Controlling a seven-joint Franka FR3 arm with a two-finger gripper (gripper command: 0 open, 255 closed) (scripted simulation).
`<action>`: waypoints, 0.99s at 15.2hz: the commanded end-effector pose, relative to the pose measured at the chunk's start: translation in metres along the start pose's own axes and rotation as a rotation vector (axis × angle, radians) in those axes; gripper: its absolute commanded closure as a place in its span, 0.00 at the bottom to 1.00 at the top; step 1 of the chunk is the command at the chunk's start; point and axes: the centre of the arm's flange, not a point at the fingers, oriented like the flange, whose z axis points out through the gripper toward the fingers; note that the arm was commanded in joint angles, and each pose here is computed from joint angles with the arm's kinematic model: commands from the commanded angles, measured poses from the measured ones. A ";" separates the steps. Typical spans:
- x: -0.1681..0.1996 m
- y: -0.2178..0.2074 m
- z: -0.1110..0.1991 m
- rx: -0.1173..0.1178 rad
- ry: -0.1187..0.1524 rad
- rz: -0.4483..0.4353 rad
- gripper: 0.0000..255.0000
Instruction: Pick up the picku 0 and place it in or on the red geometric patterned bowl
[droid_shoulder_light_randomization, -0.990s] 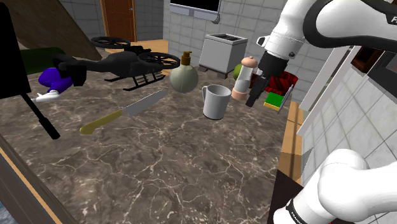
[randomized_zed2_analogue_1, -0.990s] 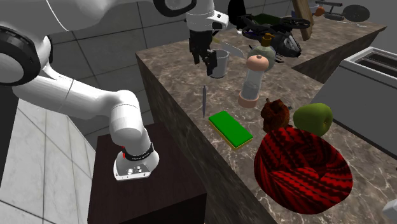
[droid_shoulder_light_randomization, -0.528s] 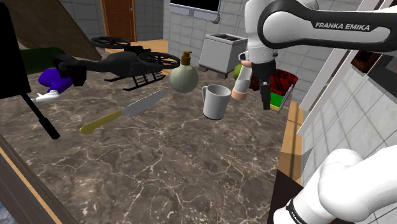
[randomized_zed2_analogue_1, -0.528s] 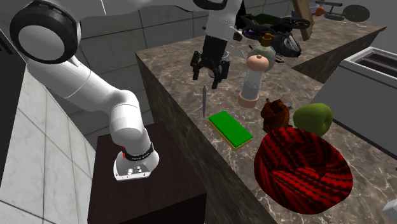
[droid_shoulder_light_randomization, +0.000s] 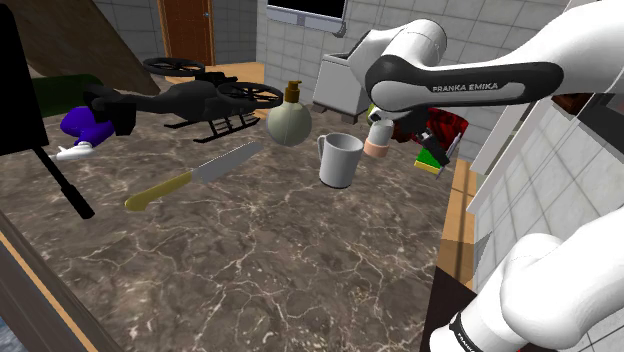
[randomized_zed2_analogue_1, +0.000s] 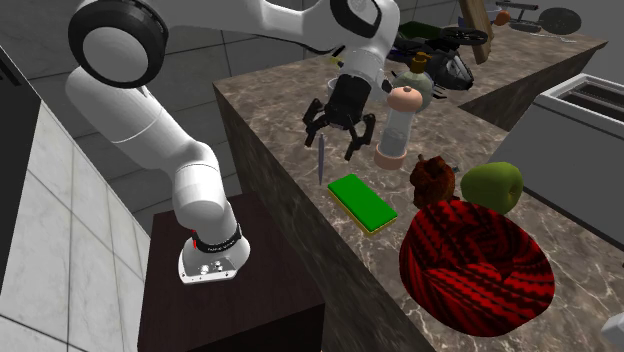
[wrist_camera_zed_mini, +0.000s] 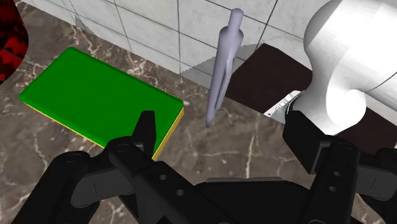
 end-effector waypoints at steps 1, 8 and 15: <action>0.000 0.001 0.010 -0.002 -0.010 -0.005 0.00; 0.000 0.001 0.029 -0.002 -0.010 -0.005 0.00; 0.000 0.001 0.029 -0.002 -0.010 -0.005 1.00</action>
